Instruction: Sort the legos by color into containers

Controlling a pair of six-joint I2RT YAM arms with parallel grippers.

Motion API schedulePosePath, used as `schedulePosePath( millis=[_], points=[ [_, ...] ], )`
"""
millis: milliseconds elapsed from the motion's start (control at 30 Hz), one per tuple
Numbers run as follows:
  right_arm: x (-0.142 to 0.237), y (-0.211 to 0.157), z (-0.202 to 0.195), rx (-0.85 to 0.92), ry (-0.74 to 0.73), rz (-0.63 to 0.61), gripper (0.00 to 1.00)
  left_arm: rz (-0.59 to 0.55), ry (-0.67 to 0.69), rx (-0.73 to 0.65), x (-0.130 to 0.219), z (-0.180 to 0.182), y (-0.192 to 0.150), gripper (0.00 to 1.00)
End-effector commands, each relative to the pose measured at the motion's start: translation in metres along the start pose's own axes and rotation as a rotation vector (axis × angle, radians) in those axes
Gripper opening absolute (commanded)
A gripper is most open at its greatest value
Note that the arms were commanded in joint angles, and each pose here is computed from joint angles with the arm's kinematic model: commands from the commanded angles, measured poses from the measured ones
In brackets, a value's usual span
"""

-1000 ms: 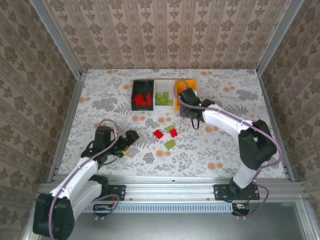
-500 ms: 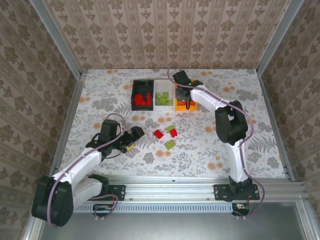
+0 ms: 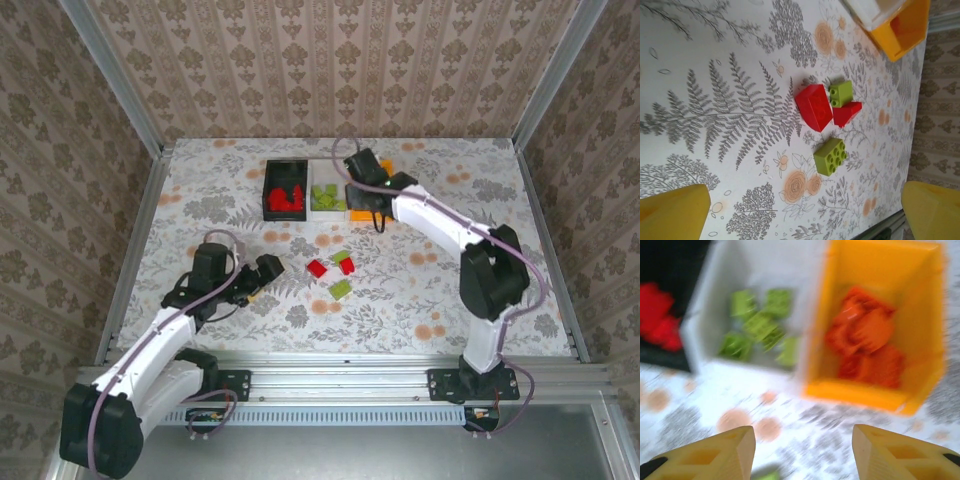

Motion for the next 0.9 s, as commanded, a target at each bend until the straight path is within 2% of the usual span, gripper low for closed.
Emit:
schedulePosePath(
  millis=[0,200,433,867],
  points=[
    [-0.007,-0.049,0.032,-0.01,0.023,0.077,0.58,0.004,0.05,0.044,0.005,0.027,-0.006,1.0],
    [-0.013,-0.101,0.06,0.074,0.085,0.184,0.69,-0.003,0.023,0.079,0.015,0.043,-0.014,1.0],
    [-0.026,-0.126,0.056,0.13,0.052,0.257,0.71,-0.007,0.002,0.101,0.015,0.049,-0.019,1.0],
    [-0.058,-0.138,0.047,0.149,0.026,0.281,0.48,-0.002,-0.005,0.101,0.013,0.04,-0.014,1.0]
  ],
)
Point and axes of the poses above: each hand's point on the last joint's axis, 136 mm out from that joint toward the fingers, its own x axis back along the fingers, its own z axis along the line the jaws close on, y = z × x, the point moved 3 cm from there along x, back along the fingers, and after that the axes turned 13 degrees about x, right-handed, at the moved point
